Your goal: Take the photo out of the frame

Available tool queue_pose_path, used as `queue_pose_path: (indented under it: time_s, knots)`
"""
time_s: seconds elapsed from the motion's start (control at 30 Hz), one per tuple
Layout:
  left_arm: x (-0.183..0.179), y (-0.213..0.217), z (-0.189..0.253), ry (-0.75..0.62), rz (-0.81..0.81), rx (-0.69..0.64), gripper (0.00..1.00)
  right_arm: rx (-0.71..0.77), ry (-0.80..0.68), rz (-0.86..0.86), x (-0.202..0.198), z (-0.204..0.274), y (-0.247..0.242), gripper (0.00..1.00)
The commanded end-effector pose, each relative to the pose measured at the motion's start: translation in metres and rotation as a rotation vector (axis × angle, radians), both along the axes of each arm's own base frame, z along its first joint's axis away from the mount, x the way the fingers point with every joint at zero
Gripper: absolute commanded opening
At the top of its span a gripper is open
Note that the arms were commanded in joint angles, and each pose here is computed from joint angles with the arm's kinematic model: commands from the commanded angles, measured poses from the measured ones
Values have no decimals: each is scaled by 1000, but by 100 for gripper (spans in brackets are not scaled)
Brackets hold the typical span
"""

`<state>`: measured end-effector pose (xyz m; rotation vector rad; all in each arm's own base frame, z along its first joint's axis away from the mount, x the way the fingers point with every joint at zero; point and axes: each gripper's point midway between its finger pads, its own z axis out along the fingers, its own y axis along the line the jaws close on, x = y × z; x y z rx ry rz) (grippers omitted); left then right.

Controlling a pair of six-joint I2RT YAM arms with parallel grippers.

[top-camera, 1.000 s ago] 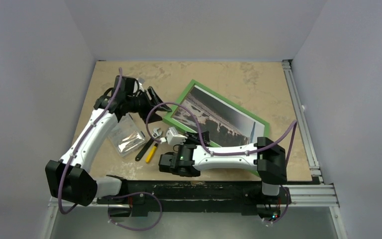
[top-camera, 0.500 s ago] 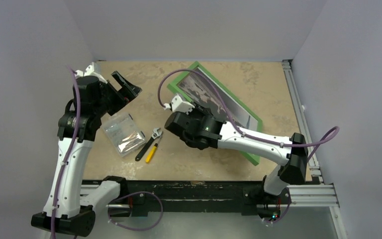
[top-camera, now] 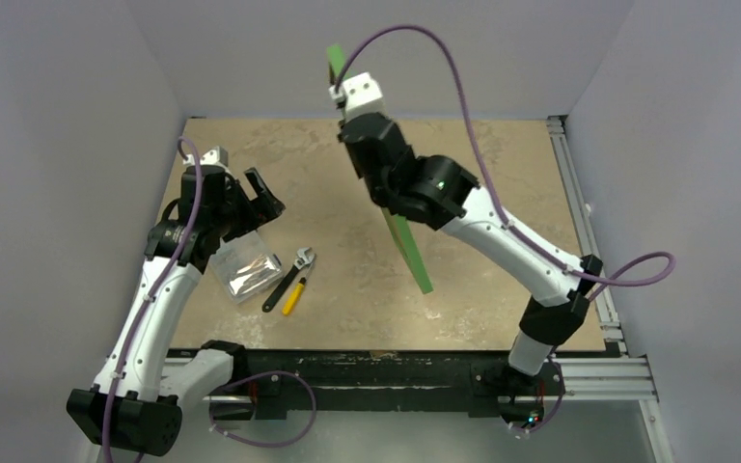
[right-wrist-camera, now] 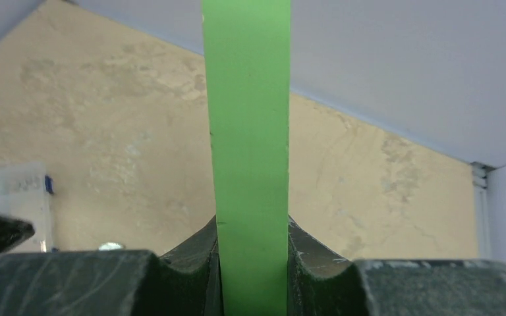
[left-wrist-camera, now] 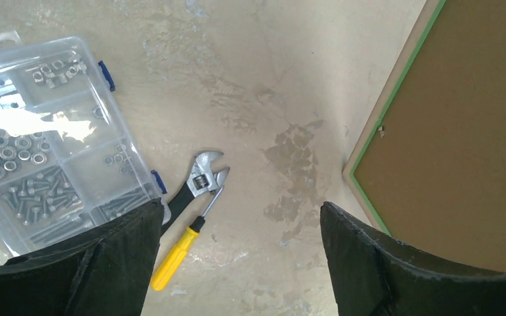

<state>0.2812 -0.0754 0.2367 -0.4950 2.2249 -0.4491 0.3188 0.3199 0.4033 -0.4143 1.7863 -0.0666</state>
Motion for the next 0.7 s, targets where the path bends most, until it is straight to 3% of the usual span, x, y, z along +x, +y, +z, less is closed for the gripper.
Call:
queue_pose_path:
  time_s: [0.0,0.23,0.47,0.67]
  knots:
    - [10,-1,21,-109,-26,25,85,460,19,-58,32,51,-57,0]
    - [11,-9,17,-100,-59,-5,84,707,181,-157,71,-8,-141,0]
    - [12,-16,14,-97,-85,-29,84,731,244,-368,89,-87,-234,0]
    - [12,-27,13,-103,-139,-69,84,779,288,-479,79,-155,-280,0]
